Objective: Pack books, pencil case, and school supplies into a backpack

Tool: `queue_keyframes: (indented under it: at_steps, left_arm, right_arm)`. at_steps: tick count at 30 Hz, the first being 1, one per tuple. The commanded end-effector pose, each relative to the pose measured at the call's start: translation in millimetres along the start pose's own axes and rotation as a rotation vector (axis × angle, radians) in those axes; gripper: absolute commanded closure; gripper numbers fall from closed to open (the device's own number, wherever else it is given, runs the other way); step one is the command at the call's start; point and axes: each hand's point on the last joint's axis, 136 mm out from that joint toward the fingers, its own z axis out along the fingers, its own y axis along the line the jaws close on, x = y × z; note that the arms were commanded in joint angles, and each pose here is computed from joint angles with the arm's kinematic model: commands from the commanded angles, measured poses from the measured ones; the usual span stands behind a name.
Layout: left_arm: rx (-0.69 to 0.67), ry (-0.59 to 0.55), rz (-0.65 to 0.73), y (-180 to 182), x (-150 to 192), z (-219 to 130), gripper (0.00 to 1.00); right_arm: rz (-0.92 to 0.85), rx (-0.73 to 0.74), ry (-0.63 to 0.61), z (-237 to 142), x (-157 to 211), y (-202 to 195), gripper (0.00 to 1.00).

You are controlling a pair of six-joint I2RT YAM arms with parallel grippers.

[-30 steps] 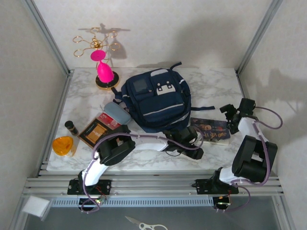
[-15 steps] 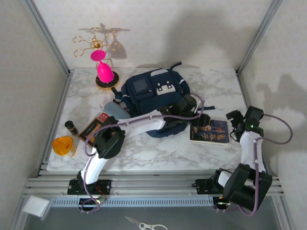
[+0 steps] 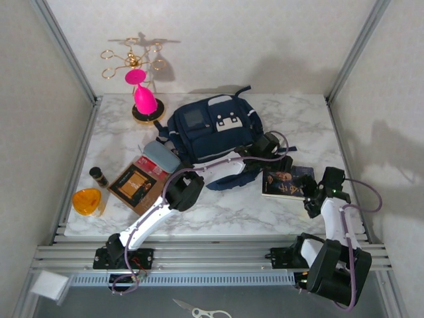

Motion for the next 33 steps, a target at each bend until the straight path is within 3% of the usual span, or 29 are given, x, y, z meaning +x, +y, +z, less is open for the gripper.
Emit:
queue_keyframes:
  at_steps: [1, 8, 17, 26, 33]
  left_arm:
    - [-0.011, -0.049, -0.025, 4, -16, 1, 0.27]
    - [-0.057, 0.109, -0.074, 23, 25, 6, 0.28]
    - [-0.121, 0.311, 0.014, 2, 95, -25, 0.33]
    - [-0.038, 0.282, -0.067, -33, 124, -78, 0.35]
    - [-0.069, 0.114, -0.12, -34, 83, -101, 0.35]
  right_arm:
    - [0.0, -0.048, 0.012, 6, 1, 8, 0.01]
    - [-0.011, -0.052, -0.025, 15, -14, 14, 0.01]
    - [-0.053, -0.083, -0.079, 18, -44, 38, 0.01]
    - [-0.166, -0.163, -0.036, 25, -58, 77, 0.01]
    - [-0.179, -0.024, -0.102, 5, -78, 61, 0.01]
